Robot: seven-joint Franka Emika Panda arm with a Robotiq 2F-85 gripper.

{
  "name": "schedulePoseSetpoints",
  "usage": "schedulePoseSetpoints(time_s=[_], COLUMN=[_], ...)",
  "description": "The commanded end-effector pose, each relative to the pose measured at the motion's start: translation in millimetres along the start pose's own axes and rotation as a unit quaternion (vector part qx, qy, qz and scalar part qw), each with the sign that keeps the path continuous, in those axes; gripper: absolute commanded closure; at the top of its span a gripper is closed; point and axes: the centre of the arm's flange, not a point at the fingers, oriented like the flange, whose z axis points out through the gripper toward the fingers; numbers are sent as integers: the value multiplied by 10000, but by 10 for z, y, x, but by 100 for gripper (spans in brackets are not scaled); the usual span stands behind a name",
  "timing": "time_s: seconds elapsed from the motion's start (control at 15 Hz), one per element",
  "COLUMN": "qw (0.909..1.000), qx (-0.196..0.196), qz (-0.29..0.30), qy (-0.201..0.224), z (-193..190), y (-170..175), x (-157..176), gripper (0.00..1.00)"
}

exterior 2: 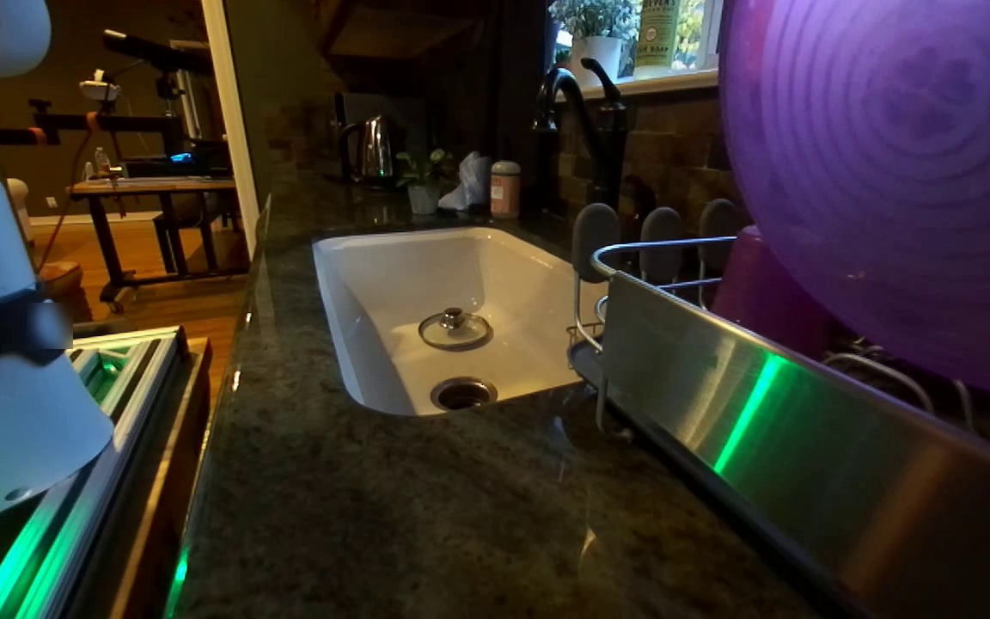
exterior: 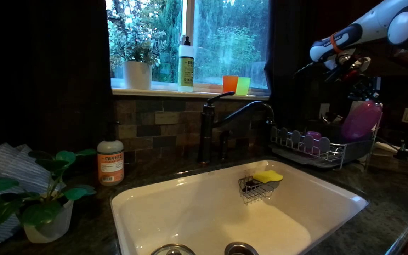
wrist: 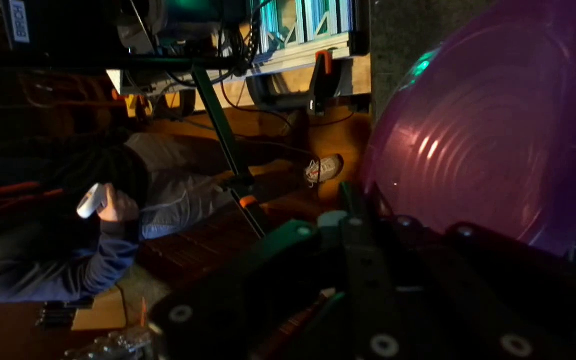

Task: Move the purple plate to the dish rack

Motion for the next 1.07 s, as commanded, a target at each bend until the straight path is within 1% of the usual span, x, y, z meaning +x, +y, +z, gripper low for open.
schedulePoseSetpoints(time_s=[0.0, 0.13, 0.33, 0.47, 0.6, 0.67, 0.87, 1.0], qw=[9954, 9894, 9768, 9742, 9781, 9801, 9856, 9887], qx=[-215, -260, -348, -409, -380, -344, -233, -84], qz=[-778, -1222, -1859, -1956, -1789, -1735, -1513, -1354], qy=[523, 741, 1003, 1050, 999, 897, 725, 638], z=[-90, -94, -65, -31, 40, 95, 221, 263], y=[-163, -238, -351, -405, -430, -426, -443, -460], x=[-31, -183, -400, -472, -484, -472, -376, -297], gripper=[99, 99, 99, 99, 99, 99, 99, 99])
